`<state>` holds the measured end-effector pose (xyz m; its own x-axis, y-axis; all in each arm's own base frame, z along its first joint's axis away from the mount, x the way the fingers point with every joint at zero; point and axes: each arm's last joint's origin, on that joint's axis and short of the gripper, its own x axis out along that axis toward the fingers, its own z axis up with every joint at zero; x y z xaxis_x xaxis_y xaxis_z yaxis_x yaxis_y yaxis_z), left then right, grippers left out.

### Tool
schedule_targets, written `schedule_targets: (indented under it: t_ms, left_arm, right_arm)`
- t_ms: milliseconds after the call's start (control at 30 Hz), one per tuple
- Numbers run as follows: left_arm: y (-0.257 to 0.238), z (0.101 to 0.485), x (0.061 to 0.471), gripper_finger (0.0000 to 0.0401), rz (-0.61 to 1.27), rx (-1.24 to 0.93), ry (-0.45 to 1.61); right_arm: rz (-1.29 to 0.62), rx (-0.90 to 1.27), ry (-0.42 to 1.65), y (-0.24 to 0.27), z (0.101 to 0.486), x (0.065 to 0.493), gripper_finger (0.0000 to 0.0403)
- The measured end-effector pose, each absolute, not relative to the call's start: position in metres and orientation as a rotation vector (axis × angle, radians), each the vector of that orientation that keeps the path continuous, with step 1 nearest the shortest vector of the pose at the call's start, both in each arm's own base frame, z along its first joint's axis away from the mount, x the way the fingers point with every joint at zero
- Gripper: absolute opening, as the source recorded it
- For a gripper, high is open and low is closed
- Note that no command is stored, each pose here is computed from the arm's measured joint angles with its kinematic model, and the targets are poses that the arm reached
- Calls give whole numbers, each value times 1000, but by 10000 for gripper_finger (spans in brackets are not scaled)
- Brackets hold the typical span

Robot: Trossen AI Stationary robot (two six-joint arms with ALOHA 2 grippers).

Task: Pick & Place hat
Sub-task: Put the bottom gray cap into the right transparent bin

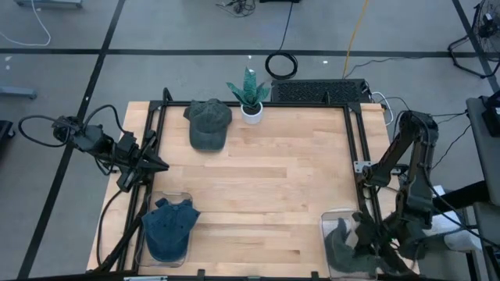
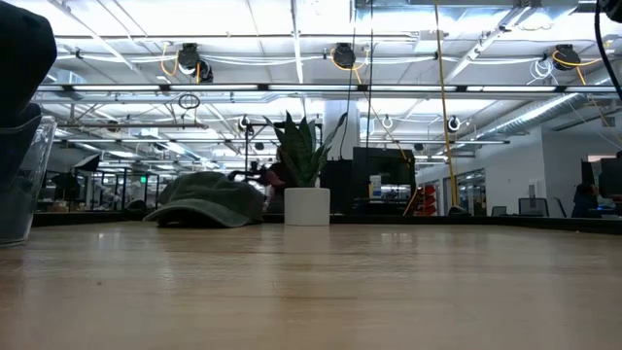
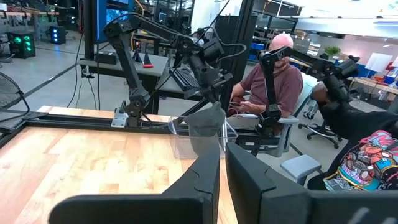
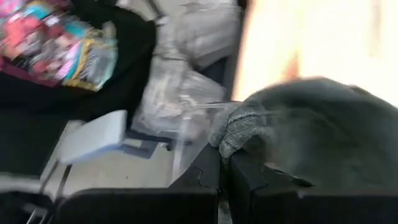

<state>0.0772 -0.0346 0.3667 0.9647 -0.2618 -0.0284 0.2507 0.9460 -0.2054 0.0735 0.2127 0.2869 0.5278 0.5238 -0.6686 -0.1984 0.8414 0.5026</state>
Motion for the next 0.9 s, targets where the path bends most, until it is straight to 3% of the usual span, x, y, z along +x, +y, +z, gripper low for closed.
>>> schedule_targets:
  t_ms: [333, 900]
  left_arm:
    - [-35, 367, 77, 31, -261, -202, 55]
    - [-35, 367, 77, 31, -261, -202, 55]
  right_arm:
    - [205, 364, 1012, 172, 251, 82, 0]
    - [121, 483, 1296, 152, 211, 95, 0]
